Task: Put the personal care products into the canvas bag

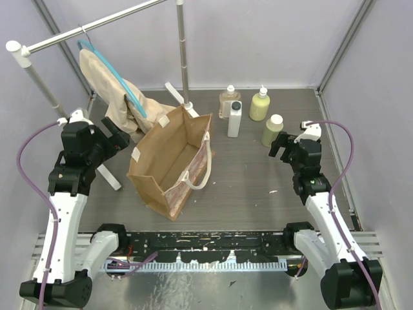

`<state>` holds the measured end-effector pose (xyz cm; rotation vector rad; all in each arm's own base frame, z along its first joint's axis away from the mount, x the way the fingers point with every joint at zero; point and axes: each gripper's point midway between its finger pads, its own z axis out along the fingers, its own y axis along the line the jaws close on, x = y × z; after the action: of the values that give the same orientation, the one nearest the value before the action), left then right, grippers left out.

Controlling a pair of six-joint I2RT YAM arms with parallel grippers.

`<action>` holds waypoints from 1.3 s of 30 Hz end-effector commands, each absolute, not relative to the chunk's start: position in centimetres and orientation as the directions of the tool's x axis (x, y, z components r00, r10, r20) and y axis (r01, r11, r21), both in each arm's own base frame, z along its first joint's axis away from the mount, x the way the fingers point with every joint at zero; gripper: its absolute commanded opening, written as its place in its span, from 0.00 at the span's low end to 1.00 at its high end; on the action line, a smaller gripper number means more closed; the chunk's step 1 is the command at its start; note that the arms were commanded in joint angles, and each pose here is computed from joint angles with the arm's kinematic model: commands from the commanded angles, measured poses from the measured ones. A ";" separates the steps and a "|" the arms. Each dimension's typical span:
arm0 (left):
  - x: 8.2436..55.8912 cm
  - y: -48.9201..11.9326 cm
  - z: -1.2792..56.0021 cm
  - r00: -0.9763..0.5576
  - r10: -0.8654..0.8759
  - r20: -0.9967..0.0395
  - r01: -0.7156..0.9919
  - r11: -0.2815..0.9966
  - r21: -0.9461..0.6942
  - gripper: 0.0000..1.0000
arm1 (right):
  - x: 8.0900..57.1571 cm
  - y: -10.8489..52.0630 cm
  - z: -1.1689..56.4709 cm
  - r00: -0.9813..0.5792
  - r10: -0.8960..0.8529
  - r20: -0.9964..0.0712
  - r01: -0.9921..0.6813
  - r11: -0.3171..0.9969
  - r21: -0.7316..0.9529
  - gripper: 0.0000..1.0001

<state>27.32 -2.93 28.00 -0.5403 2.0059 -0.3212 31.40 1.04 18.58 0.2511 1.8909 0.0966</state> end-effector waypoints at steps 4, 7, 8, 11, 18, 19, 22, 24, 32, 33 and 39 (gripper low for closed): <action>26.4 -5.9 29.9 -0.466 -0.423 -0.777 -0.040 0.887 -0.460 0.98 | 33.3 3.7 21.1 -0.333 0.222 -0.917 -0.009 0.971 0.238 1.00; 25.2 -7.8 30.8 -0.501 -0.369 -0.782 0.073 0.883 -0.464 0.98 | 34.6 5.5 22.2 -0.368 0.218 -0.904 -0.078 0.961 0.264 1.00; 24.7 -8.3 31.2 -0.501 -0.353 -0.790 0.108 0.880 -0.462 0.98 | 35.1 6.2 22.5 -0.377 0.210 -0.902 -0.094 0.960 0.263 1.00; 23.3 -9.3 31.8 -0.499 -0.320 -0.805 0.178 0.872 -0.456 0.98 | 36.5 8.1 23.2 -0.380 0.144 -0.914 -0.107 0.974 0.198 1.00; 23.0 -8.6 28.0 -0.574 -0.221 -0.788 0.147 0.919 -0.365 0.98 | 40.6 12.4 23.8 -0.423 0.110 -0.900 -0.125 0.976 0.178 1.00; 23.2 -8.7 27.5 -0.584 -0.213 -0.783 0.149 0.920 -0.361 0.98 | 41.2 12.6 23.8 -0.426 0.117 -0.897 -0.120 0.976 0.184 1.00; 23.9 -8.9 26.3 -0.603 -0.182 -0.777 0.156 0.928 -0.339 0.98 | 42.9 13.1 23.6 -0.430 0.122 -0.894 -0.111 0.976 0.186 1.00; 24.8 -8.9 25.8 -0.603 -0.163 -0.781 0.158 0.935 -0.318 0.98 | 44.1 13.3 23.5 -0.434 0.120 -0.893 -0.101 0.978 0.180 1.00; 26.2 -9.7 22.0 -0.649 -0.113 -0.753 0.161 0.946 -0.281 0.98 | 48.5 15.2 22.3 -0.446 0.079 -0.892 -0.127 0.980 0.150 1.00; 26.1 -9.7 21.6 -0.654 -0.104 -0.749 0.163 0.948 -0.274 0.98 | 48.9 15.4 22.0 -0.448 0.071 -0.891 -0.129 0.981 0.143 1.00; 26.3 -10.2 20.1 -0.667 -0.071 -0.741 0.183 0.949 -0.255 0.98 | 51.3 16.4 20.5 -0.475 0.050 -0.878 -0.136 0.982 0.130 1.00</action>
<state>25.44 -9.96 20.22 0.0380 2.3078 -0.4108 49.28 15.53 18.52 -0.0436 2.1151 0.2173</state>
